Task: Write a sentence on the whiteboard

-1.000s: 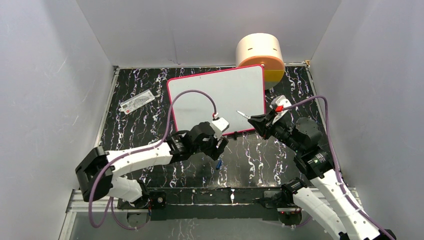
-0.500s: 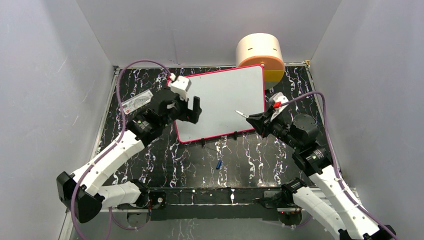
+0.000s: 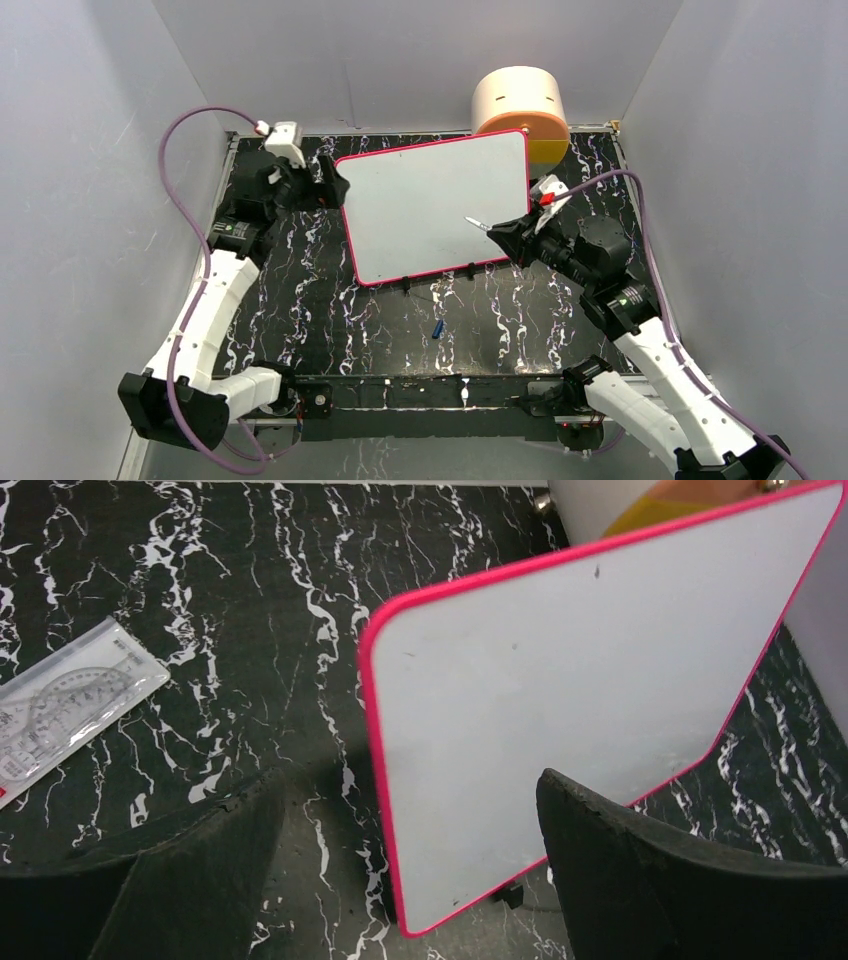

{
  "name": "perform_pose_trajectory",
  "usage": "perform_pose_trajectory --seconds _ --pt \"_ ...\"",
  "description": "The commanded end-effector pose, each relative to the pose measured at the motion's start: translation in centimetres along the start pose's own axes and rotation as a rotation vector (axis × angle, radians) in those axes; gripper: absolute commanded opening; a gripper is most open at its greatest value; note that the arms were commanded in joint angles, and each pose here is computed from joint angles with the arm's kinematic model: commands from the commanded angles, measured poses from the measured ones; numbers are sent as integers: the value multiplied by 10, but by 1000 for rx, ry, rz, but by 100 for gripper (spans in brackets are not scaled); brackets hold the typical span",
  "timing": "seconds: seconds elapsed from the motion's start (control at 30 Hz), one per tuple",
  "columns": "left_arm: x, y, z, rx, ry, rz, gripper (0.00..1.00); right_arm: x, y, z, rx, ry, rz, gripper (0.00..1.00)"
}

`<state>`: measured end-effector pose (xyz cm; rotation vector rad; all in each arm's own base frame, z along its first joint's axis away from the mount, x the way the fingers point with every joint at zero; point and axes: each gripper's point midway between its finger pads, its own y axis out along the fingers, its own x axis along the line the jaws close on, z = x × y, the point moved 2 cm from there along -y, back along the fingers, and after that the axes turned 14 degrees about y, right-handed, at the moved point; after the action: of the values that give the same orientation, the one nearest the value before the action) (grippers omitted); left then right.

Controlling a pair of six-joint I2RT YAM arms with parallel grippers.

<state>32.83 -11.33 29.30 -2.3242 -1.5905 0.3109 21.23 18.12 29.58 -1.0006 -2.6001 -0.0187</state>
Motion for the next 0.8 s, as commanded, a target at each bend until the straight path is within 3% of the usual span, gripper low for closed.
perform_pose_trajectory --seconds 0.0,0.1,0.23,0.5,0.67,0.77 --pt "11 -11 -28 -108 -106 84 92 14 3 -31 -66 -26 -59 0" --pt "23 -2 -25 -116 -168 121 91 16 7 -33 -63 -22 -75 0" --pt "26 11 -23 -128 -242 290 89 18 11 -33 -54 -22 -95 0" --pt "25 40 -27 -133 -244 488 79 23 16 -33 -48 -11 -135 0" --pt "18 55 -20 -114 -267 638 69 24 18 -29 -35 -6 -149 0" --pt "17 62 -15 -108 -285 694 56 25 19 -29 -36 -8 -156 0"
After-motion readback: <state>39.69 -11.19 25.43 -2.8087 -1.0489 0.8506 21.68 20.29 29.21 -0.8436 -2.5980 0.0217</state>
